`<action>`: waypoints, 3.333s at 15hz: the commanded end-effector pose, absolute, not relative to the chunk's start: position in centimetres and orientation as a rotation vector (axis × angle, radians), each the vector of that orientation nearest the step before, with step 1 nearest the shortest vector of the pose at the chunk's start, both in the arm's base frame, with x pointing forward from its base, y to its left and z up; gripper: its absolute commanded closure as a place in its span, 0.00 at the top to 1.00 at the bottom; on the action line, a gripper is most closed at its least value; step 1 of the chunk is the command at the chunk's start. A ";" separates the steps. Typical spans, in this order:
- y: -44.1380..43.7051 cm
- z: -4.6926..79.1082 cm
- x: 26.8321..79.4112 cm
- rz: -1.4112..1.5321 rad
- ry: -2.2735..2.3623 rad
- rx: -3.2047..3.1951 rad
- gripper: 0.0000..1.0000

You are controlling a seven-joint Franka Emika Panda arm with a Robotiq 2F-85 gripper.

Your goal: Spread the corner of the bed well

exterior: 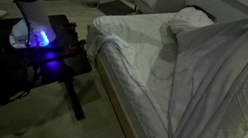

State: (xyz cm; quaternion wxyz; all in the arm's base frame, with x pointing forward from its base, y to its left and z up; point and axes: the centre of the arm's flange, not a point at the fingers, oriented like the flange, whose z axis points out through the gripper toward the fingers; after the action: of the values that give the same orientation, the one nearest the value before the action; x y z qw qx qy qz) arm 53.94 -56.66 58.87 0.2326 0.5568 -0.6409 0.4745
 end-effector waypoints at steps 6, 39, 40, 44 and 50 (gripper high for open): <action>-47.9 67.2 56.7 1.326 -1.596 1.960 1.00; -20.6 39.7 43.2 0.235 -1.048 2.751 1.00; -19.9 38.8 43.4 0.288 -1.047 2.742 1.00; -17.4 36.2 44.3 0.416 -1.045 2.709 1.00; -15.2 32.7 46.1 0.423 -1.140 2.698 1.00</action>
State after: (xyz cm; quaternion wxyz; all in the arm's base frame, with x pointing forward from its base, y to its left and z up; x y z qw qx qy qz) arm 45.12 -16.04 34.54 0.0924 0.9159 -0.3677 0.1318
